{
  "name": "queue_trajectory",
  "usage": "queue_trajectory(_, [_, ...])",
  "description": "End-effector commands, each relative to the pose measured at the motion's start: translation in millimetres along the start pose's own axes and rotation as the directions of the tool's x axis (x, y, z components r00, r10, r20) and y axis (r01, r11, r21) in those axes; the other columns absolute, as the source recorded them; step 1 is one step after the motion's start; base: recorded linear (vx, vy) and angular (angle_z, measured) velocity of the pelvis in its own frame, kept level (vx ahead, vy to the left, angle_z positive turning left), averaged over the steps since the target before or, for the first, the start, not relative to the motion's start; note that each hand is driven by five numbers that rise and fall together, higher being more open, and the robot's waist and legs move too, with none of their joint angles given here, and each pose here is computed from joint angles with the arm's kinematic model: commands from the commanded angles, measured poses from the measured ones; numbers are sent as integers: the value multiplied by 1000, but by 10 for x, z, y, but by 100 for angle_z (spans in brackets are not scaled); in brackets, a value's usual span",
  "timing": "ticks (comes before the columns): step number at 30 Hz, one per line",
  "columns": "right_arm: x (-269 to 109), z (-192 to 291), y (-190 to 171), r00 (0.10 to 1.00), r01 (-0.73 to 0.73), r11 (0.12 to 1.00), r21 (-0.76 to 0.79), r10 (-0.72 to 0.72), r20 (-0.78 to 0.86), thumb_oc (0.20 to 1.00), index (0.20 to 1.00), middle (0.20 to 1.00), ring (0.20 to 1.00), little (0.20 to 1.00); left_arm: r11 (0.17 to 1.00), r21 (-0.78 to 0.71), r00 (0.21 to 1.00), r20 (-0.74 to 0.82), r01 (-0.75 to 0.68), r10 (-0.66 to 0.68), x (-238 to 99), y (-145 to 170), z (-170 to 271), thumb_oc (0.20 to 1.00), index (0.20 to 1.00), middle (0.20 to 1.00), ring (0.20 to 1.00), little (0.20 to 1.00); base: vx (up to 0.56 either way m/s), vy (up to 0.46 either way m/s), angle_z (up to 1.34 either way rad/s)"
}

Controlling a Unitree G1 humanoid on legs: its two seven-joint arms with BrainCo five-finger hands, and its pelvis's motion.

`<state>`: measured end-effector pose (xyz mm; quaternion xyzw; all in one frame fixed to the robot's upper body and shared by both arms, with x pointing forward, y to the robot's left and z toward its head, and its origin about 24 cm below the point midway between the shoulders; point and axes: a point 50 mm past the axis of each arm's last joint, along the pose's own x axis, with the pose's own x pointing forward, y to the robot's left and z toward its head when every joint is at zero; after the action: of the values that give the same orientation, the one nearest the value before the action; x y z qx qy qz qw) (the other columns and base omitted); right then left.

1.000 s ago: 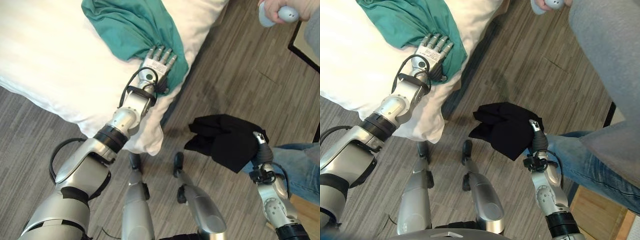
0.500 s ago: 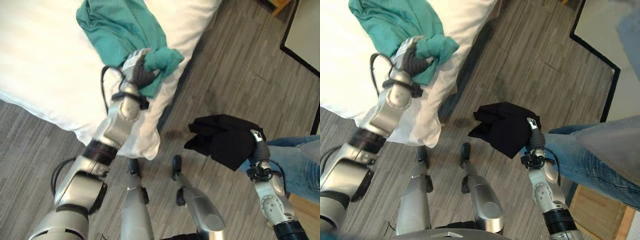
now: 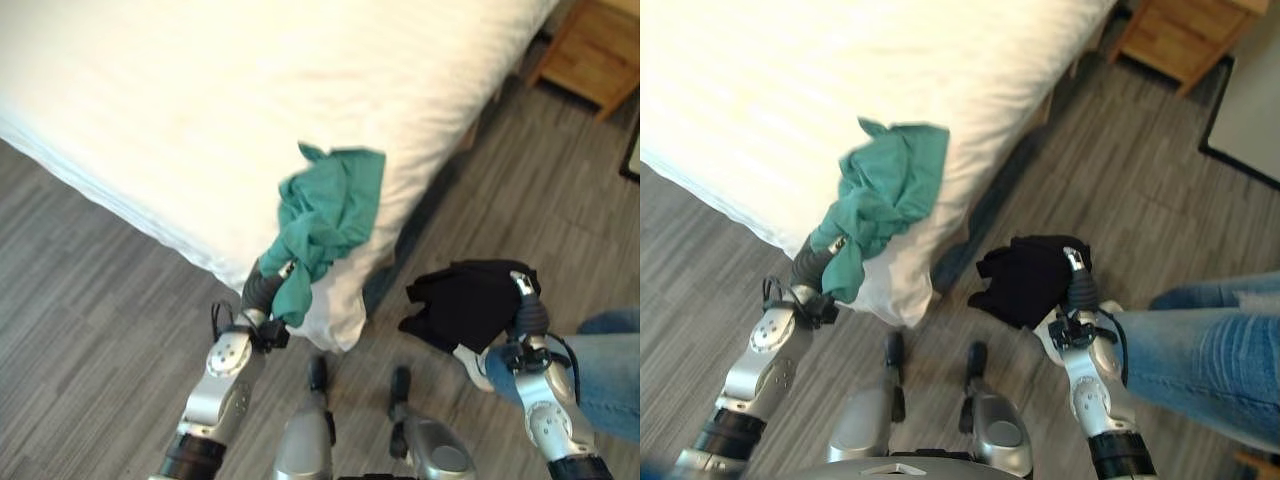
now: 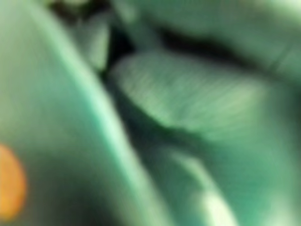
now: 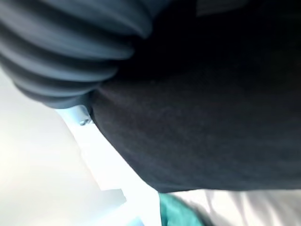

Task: Pick up bed clothes into laundry basket.

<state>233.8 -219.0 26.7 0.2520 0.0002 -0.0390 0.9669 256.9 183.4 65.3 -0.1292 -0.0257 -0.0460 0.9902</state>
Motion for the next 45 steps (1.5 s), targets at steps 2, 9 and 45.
queue_trajectory(2, [-87, 67, 93, 996, -54, 998, 31, 52, 70, 200, 200, 200, 200, 200, 993, -120, 999, 41, -22, 27, -69, 71, -26, 200, 200, 200, 200, 200, 65, -63, 10])
queue_trajectory(9, [-134, 34, 77, 997, -18, 999, 48, 14, 75, 200, 200, 200, 200, 200, 995, -83, 997, 49, -48, 52, -137, 93, -57, 200, 200, 200, 200, 200, 19, -26, 13])
queue_trajectory(45, [-148, 1000, 327, 884, -85, 966, -244, 186, 428, 200, 200, 200, 200, 200, 967, 157, 917, 377, -203, 131, -663, 480, 887, 200, 200, 200, 200, 200, 0, 2, 4])
